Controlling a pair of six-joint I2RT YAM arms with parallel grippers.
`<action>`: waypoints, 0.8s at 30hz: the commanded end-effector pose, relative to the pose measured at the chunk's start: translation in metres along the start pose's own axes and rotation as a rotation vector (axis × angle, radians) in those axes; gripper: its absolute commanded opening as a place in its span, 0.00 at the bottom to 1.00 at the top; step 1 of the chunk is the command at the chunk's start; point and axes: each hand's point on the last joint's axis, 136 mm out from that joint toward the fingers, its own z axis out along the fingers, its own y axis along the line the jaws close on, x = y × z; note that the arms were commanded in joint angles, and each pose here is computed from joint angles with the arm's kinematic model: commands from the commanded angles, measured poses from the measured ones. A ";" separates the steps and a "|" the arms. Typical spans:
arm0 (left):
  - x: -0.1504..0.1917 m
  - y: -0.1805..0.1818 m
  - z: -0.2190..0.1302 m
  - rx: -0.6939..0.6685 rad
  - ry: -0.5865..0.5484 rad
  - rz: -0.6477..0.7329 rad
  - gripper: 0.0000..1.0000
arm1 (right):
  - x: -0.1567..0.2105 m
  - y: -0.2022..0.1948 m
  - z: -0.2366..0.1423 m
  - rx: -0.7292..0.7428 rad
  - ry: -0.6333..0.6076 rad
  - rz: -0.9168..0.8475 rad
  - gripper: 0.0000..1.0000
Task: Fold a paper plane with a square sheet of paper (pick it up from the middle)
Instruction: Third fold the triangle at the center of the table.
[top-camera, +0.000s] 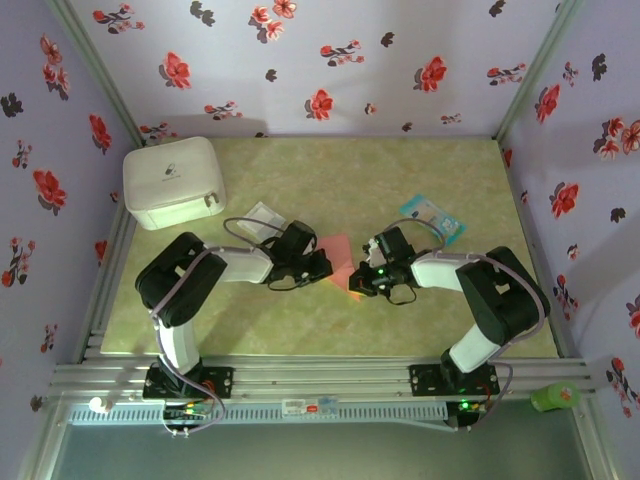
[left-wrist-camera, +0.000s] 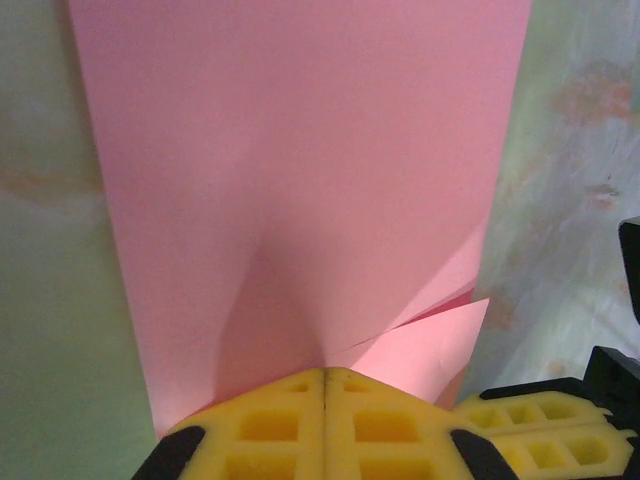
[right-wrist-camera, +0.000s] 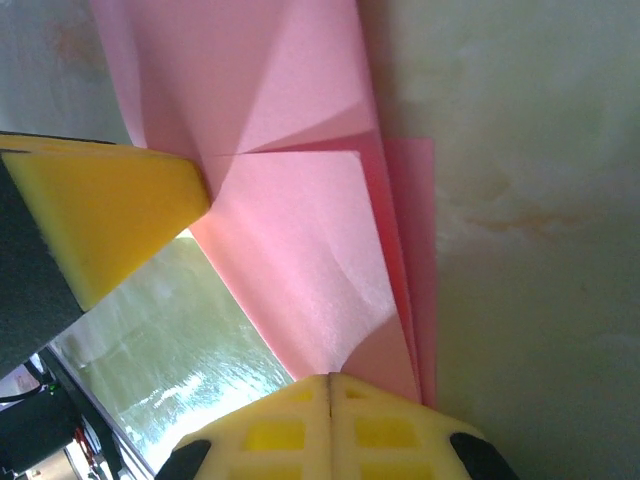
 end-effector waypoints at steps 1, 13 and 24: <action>-0.018 0.071 -0.011 -0.220 -0.076 -0.050 0.03 | 0.031 -0.048 0.003 0.158 0.084 0.098 0.03; -0.037 0.064 -0.038 -0.185 -0.134 -0.053 0.04 | 0.033 -0.042 0.004 0.125 0.108 0.077 0.04; -0.039 0.038 -0.083 -0.077 -0.270 -0.001 0.17 | 0.000 0.023 -0.019 -0.034 0.050 -0.108 0.21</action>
